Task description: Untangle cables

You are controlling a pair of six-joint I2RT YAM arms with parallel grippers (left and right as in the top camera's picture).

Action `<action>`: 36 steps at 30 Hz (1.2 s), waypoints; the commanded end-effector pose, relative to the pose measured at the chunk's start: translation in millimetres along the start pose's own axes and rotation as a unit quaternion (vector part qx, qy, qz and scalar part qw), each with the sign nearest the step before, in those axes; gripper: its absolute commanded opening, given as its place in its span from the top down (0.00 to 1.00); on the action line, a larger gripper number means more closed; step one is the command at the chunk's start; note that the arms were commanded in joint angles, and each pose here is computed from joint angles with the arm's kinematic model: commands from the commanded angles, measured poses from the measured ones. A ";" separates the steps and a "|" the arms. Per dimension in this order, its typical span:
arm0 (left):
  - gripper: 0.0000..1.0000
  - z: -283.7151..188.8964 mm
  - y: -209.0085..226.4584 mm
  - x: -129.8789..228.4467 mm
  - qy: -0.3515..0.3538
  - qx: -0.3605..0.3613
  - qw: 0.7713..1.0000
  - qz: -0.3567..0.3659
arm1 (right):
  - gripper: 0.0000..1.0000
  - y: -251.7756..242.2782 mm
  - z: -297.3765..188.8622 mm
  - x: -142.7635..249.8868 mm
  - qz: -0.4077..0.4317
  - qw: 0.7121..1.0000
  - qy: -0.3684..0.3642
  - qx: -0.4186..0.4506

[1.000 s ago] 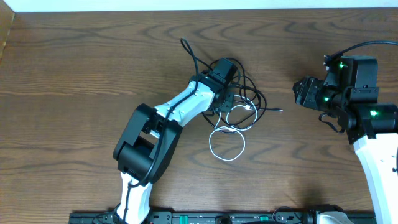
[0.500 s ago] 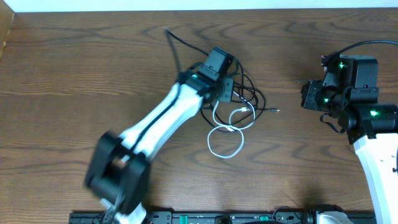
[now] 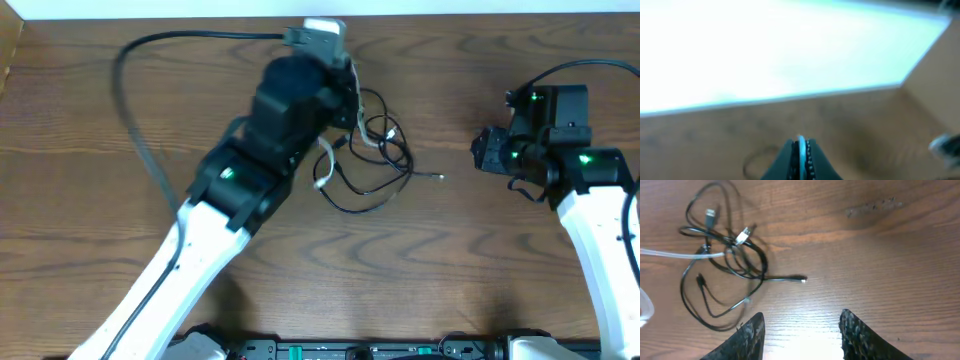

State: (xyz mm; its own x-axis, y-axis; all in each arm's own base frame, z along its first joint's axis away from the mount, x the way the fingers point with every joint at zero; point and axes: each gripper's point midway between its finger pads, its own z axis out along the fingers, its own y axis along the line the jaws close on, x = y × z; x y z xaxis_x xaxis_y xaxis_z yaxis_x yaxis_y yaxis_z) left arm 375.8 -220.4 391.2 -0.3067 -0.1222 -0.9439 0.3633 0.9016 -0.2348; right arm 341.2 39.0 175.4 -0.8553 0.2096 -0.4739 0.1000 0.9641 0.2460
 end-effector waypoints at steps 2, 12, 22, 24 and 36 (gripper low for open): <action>0.92 -32.5 14.0 -55.5 -0.102 -0.047 0.994 0.007 | 0.54 -4.7 10.8 4.3 0.001 1.000 0.017 0.006; 0.93 -98.7 15.5 -144.4 -0.282 -0.067 0.957 0.022 | 0.33 -8.0 25.3 9.7 0.005 0.999 0.039 0.012; 0.93 -21.6 31.1 -46.8 -0.090 -0.101 0.990 0.046 | 0.23 1.6 31.2 13.4 0.006 0.998 0.053 -0.017; 0.93 -10.9 34.5 -35.9 -0.071 -0.112 0.989 0.067 | 0.21 14.8 30.3 14.2 -0.009 0.997 0.057 -0.055; 0.92 -148.9 6.4 -161.9 -0.307 -0.056 0.950 0.020 | 0.18 55.0 21.1 13.9 -0.093 0.978 0.050 -0.178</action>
State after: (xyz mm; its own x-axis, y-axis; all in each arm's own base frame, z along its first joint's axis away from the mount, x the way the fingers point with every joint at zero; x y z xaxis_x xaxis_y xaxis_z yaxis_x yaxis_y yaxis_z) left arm 336.2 -150.8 533.9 0.1994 -0.2232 -0.9541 0.2189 0.9592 -0.1787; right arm 346.8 94.8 164.2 -0.8946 0.0358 -0.4454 -0.1867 0.8757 0.4453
